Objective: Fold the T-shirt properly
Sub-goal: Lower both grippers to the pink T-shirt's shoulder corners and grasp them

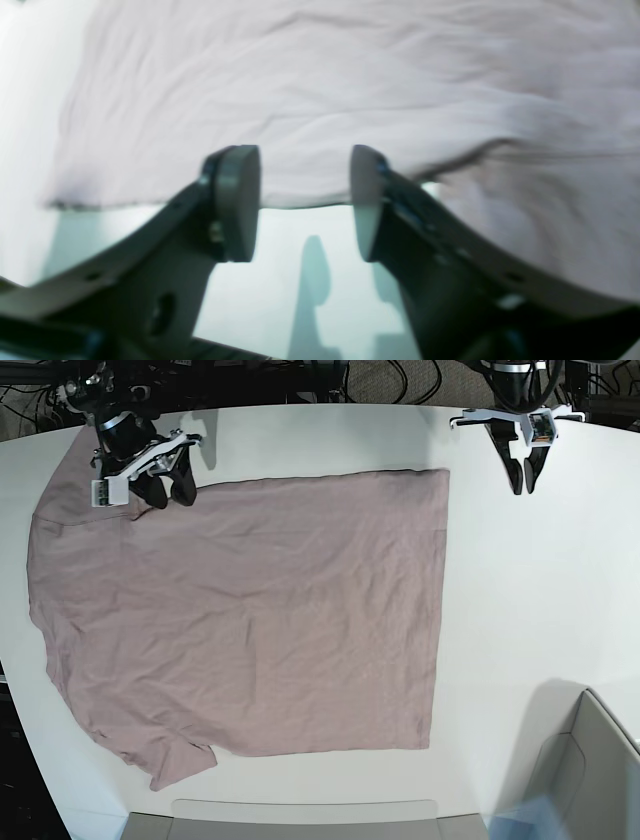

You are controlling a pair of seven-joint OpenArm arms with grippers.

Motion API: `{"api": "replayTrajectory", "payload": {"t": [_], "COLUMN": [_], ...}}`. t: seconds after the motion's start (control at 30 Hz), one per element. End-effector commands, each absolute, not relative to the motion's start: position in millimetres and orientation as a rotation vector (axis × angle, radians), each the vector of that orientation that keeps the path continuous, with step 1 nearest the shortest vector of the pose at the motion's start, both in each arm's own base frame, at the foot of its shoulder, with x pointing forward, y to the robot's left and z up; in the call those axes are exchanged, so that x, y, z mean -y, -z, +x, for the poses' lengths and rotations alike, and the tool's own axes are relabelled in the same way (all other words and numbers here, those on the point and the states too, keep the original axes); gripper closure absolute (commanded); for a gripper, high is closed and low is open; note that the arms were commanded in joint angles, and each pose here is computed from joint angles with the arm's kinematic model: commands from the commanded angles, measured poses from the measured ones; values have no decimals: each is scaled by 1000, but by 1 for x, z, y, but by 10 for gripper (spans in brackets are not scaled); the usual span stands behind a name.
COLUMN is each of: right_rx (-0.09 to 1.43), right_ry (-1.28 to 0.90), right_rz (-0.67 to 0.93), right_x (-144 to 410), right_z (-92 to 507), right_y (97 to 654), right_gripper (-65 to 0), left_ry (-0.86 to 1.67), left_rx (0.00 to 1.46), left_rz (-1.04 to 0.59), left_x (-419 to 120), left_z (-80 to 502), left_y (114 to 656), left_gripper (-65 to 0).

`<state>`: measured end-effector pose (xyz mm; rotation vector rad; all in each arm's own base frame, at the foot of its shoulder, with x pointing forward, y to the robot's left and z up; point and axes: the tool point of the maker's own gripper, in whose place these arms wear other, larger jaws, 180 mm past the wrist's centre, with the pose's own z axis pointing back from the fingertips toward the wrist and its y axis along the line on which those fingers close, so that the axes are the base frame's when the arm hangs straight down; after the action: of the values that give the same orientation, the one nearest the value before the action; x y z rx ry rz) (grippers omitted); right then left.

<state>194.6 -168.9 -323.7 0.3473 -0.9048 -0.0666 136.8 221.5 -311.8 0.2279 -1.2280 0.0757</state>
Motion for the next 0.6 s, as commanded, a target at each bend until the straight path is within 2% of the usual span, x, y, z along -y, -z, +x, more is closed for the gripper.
{"api": "replayTrajectory", "payload": {"t": [0.0, 0.13, 0.4, 0.57], "right_rx": [935, 949, 852, 806], "right_ry": [72, 123, 385, 541], "right_rz": [357, 268, 47, 94], "right_x": [172, 207, 303, 346], "right_z": [199, 199, 150, 120], "right_y": [314, 314, 341, 356], "right_gripper": [-320, -322, -322, -322], "left_ry": [-66, -66, -95, -102], "left_rx": [1262, 1247, 1137, 1112], "left_rz": [232, 231, 219, 194], "left_x": [-221, -221, -224, -218], "left_z": [138, 137, 151, 166], "left_y": [302, 305, 325, 331], "left_gripper": [-113, -113, -113, -113]}}
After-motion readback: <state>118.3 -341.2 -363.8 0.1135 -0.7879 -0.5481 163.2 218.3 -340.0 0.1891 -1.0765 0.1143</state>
